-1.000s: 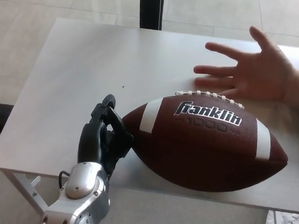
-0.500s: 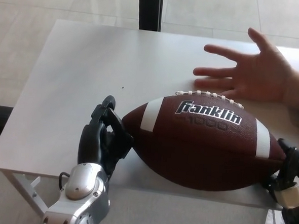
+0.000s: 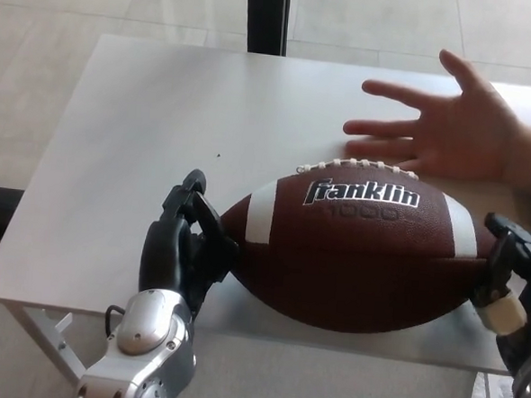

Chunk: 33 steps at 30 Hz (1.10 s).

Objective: The robot uses both its hands to grab the left and right ends of a football kept in the middle of the desk infront of it, lifts it up and places it in the palm of a person

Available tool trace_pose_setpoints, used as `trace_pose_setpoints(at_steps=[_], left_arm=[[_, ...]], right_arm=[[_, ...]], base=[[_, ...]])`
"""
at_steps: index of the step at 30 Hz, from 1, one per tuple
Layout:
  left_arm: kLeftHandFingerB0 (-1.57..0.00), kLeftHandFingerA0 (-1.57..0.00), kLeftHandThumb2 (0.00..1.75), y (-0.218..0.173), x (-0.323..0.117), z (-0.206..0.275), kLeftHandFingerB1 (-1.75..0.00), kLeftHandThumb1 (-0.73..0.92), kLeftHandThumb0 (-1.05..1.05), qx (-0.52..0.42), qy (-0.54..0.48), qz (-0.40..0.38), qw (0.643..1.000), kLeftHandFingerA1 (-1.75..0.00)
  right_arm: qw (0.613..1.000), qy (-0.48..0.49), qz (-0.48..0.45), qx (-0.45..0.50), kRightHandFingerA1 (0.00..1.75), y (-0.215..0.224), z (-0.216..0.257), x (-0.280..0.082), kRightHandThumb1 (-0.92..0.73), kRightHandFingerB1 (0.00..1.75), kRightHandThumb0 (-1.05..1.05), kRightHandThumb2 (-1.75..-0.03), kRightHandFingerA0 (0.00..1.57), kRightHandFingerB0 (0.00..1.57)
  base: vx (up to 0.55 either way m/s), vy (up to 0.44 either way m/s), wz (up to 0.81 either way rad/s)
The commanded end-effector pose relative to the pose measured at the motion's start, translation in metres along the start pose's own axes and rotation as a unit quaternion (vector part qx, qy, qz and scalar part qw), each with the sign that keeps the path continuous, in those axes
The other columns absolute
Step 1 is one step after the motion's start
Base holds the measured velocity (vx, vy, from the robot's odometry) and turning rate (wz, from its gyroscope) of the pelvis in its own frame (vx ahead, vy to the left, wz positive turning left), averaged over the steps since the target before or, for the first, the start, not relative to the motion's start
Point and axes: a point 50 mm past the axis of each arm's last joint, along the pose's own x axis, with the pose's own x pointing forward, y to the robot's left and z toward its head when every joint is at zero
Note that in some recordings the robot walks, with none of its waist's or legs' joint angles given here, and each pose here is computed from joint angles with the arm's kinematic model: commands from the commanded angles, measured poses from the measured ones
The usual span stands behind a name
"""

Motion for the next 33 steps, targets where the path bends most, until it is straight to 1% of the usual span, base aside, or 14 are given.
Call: trace_pose_setpoints(at_steps=[1, 10, 11, 12, 19, 21, 22, 23, 24, 25, 28, 29, 30, 33], left_arm=[[0.00, -0.01, 1.26, -0.008, -0.002, -0.021, -0.17, 0.85, -0.79, -0.026, 0.056, 0.008, 0.998, -0.51], [0.00, -0.12, 1.23, -0.010, 0.002, -0.024, -0.23, 0.87, -0.74, -0.018, 0.069, 0.021, 0.997, -0.56], [-0.05, -0.12, 0.91, -0.011, 0.003, -0.024, -0.18, 0.92, -0.81, -0.020, 0.069, 0.022, 0.997, -0.51], [-0.04, -0.08, 1.19, -0.013, 0.005, -0.022, -0.24, 0.88, -0.75, -0.024, 0.070, 0.024, 0.997, -0.52], [-0.01, -0.11, 0.95, -0.016, 0.007, -0.020, -0.13, 0.92, -0.79, -0.015, 0.066, 0.013, 0.998, -0.50], [-0.01, -0.11, 0.95, -0.014, 0.007, -0.021, -0.13, 0.92, -0.79, -0.015, 0.065, 0.012, 0.998, -0.50], [0.00, -0.08, 1.21, -0.014, 0.007, -0.021, -0.21, 0.88, -0.73, -0.014, 0.065, 0.013, 0.998, -0.53], [0.00, -0.13, 0.95, -0.013, 0.007, -0.021, -0.14, 0.92, -0.80, -0.013, 0.065, 0.014, 0.998, -0.50], [0.00, -0.11, 1.22, -0.014, 0.007, -0.022, -0.21, 0.88, -0.74, -0.012, 0.067, 0.016, 0.998, -0.55], [0.00, -0.15, 0.94, -0.014, 0.007, -0.023, -0.18, 0.92, -0.79, -0.009, 0.068, 0.018, 0.997, -0.54], [0.00, -0.21, 1.24, -0.016, 0.007, -0.025, -0.19, 0.92, -0.77, -0.003, 0.068, 0.020, 0.997, -0.61], [-0.01, -0.21, 0.93, -0.017, 0.007, -0.026, -0.19, 0.92, -0.79, -0.006, 0.068, 0.022, 0.997, -0.58], [0.00, -0.23, 1.23, -0.020, 0.007, -0.026, -0.22, 0.90, -0.75, -0.012, 0.070, 0.023, 0.997, -0.63], [-0.03, -0.23, 0.92, -0.026, 0.008, -0.024, -0.20, 0.92, -0.76, -0.028, 0.070, 0.019, 0.997, -0.62]], right_arm=[[0.998, -0.042, 0.010, -0.042, 0.46, -0.001, 0.022, 0.011, -0.92, 0.30, -1.00, -0.82, 0.27, 0.21], [0.986, -0.047, 0.138, -0.076, 0.49, 0.020, 0.032, 0.017, -0.92, 0.32, -1.04, -0.74, 0.50, 0.38], [0.983, -0.047, 0.163, -0.071, 0.57, 0.024, 0.033, 0.017, -0.76, 0.46, -0.96, -1.20, 0.40, 0.31], [0.978, -0.047, 0.187, -0.077, 0.56, 0.036, 0.033, 0.017, -0.92, 0.36, -1.03, -0.80, 0.45, 0.34], [0.981, -0.012, 0.178, -0.073, 0.62, 0.040, 0.006, 0.013, -0.92, 0.39, -1.03, -0.82, 0.43, 0.33], [0.985, 0.008, 0.162, -0.055, 0.68, 0.038, -0.006, 0.010, -0.85, 0.46, -1.04, -1.29, 0.44, 0.30], [0.986, 0.009, 0.160, -0.055, 0.65, 0.038, -0.007, 0.009, -0.92, 0.40, -1.04, -0.85, 0.44, 0.35], [0.986, 0.011, 0.156, -0.051, 0.64, 0.037, -0.010, 0.007, -0.92, 0.40, -1.02, -0.85, 0.41, 0.33], [0.988, 0.010, 0.152, -0.035, 0.66, 0.038, -0.011, 0.005, -0.78, 0.47, -0.93, -1.22, 0.40, 0.25], [0.989, 0.008, 0.145, -0.012, 0.63, 0.041, -0.013, 0.004, -0.92, 0.37, -1.00, -0.83, 0.41, 0.29], [0.990, -0.001, 0.136, 0.020, 0.62, 0.050, -0.010, 0.003, -0.92, 0.39, -1.02, -0.82, 0.41, 0.35], [0.990, -0.006, 0.137, 0.033, 0.62, 0.054, -0.009, 0.003, -0.92, 0.37, -1.01, -0.80, 0.43, 0.33], [0.990, -0.011, 0.133, 0.049, 0.66, 0.057, -0.006, 0.004, -0.76, 0.48, -0.96, -1.20, 0.42, 0.29], [0.988, -0.037, 0.135, 0.071, 0.63, 0.068, 0.004, 0.005, -0.92, 0.36, -0.98, -0.79, 0.44, 0.32]], base=[[0.00, 0.000, 0.00], [0.00, 0.000, 0.00], [0.00, 0.000, 0.00], [0.00, 0.000, 0.00], [0.00, 0.000, 0.00], [0.00, 0.000, 0.00], [0.00, 0.000, 0.00], [0.00, 0.000, 0.00], [0.00, 0.000, 0.00], [0.00, 0.000, 0.00], [0.00, 0.000, 0.00], [0.00, 0.000, 0.00], [0.00, 0.000, 0.00], [0.00, 0.000, 0.00]])
